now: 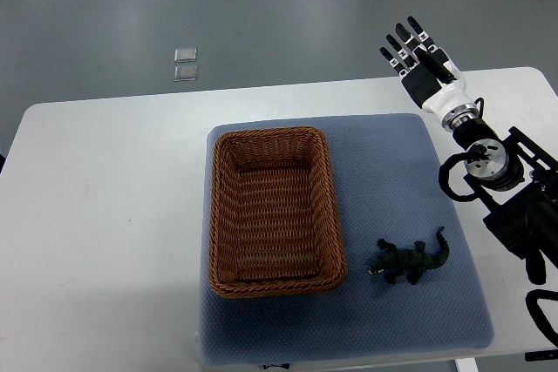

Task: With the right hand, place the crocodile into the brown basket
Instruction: 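Move the right hand down and over toward the dark toy crocodile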

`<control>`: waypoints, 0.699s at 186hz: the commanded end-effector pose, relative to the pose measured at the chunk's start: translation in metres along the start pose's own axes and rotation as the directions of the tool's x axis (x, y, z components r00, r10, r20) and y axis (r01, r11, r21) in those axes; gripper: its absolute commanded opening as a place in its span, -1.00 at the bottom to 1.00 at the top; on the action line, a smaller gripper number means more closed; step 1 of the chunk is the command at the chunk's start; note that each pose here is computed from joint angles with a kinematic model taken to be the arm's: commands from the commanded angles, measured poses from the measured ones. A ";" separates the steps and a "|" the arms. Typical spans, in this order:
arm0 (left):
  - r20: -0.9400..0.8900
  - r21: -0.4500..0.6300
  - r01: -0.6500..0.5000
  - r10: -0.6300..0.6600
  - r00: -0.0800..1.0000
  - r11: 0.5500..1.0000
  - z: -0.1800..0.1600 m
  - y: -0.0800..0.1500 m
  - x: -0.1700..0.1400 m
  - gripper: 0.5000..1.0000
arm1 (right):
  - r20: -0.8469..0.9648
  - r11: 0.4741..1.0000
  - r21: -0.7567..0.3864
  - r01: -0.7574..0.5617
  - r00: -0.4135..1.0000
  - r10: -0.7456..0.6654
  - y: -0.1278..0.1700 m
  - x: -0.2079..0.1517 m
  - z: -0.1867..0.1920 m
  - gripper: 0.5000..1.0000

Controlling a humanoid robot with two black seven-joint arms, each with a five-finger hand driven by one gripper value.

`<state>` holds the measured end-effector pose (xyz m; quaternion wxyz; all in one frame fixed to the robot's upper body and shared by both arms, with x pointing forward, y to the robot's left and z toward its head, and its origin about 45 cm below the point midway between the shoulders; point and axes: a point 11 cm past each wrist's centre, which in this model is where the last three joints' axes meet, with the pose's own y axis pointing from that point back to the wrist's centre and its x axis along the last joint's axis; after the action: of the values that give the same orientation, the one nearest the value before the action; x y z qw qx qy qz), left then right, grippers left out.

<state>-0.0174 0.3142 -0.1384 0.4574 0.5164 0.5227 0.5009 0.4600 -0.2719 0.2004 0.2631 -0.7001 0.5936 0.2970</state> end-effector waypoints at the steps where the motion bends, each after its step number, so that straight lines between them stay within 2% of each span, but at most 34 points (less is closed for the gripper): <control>1: 0.000 0.000 -0.001 0.001 1.000 1.000 0.000 0.000 0.000 1.00 | 0.000 1.000 -0.001 0.001 1.000 -0.001 0.000 0.000 0.000 0.71; 42: 0.002 0.002 -0.006 0.006 1.000 1.000 -0.001 0.000 0.001 1.00 | -0.011 1.000 -0.006 0.005 1.000 -0.005 0.000 -0.001 0.000 0.71; 64: 0.000 0.002 -0.004 0.004 1.000 1.000 -0.001 0.000 0.001 1.00 | -0.037 0.998 -0.040 0.050 0.998 -0.052 0.000 -0.005 0.000 0.71; 100: -0.001 0.000 -0.001 0.001 1.000 1.000 0.000 0.000 0.000 1.00 | -0.300 0.961 -0.235 0.145 0.930 -0.214 -0.002 -0.013 -0.020 0.70; 130: 0.002 0.000 0.009 -0.009 1.000 1.000 0.000 0.000 -0.002 1.00 | -0.577 0.872 -0.468 0.147 0.696 -0.427 -0.001 -0.028 -0.038 0.71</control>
<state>-0.0173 0.3133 -0.1385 0.4584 0.5151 0.5239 0.5001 0.4632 -0.2781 0.2339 0.0448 -0.8479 0.5014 0.1663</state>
